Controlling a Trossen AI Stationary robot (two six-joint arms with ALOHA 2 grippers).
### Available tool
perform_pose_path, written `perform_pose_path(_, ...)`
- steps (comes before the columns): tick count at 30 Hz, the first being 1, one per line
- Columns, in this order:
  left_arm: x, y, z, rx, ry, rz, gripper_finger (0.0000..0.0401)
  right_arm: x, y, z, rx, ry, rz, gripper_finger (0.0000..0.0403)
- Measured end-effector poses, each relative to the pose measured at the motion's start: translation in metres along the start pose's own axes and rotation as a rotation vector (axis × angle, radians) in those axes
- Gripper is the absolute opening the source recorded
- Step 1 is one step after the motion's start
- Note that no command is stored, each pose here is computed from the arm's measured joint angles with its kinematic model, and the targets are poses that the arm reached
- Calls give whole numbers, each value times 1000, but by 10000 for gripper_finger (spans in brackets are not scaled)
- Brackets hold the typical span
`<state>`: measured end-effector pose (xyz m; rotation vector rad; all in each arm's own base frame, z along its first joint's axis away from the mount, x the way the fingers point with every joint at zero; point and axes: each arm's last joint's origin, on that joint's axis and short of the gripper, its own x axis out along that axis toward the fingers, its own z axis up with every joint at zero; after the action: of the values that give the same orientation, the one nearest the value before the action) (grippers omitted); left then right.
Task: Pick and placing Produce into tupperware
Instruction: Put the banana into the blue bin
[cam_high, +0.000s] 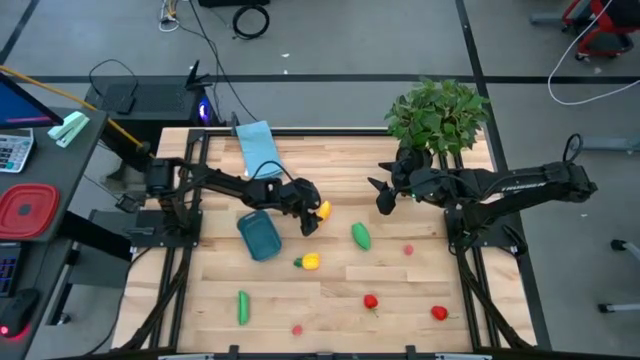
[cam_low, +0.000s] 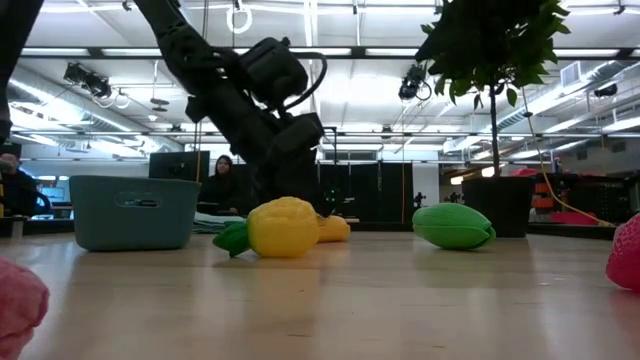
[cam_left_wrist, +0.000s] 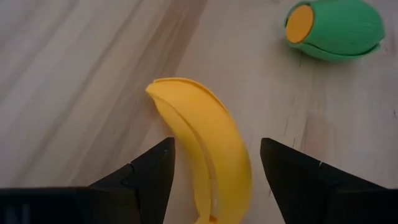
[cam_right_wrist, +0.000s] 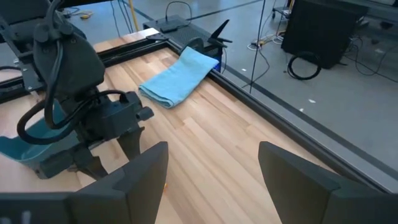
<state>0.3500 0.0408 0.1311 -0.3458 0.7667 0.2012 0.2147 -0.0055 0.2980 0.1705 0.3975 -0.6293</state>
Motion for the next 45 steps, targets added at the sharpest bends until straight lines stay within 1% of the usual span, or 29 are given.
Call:
perform_pose_path(6, 10, 0, -5, 4, -1, -6, 247, 0, 0, 0, -5, -1, 0, 260)
perform_pose_path(11, 19, 1, -8, -22, -15, -8, 247, 0, 0, 0, -6, -1, 0, 260)
perform_pose_path(17, 21, 1, -9, -22, -20, -9, 239, 0, 0, 0, -6, 0, 1, 260)
perform_pose_path(23, 21, 1, -8, -22, -32, -15, 216, 0, 0, 0, -6, 0, 1, 260)
perform_pose_path(33, 21, 1, -7, -22, -40, -19, 157, 0, 0, 0, -6, 0, 1, 260)
perform_pose_path(36, 21, 0, -5, -21, -57, -25, 148, 0, 0, 0, -6, 0, 1, 260)
perform_pose_path(41, 17, -1, -1, -21, -76, -30, 162, 0, 0, 0, -6, 0, 1, 260)
perform_pose_path(45, 3, -5, 9, -19, -111, -41, 166, 0, 0, 0, -6, 0, 1, 260)
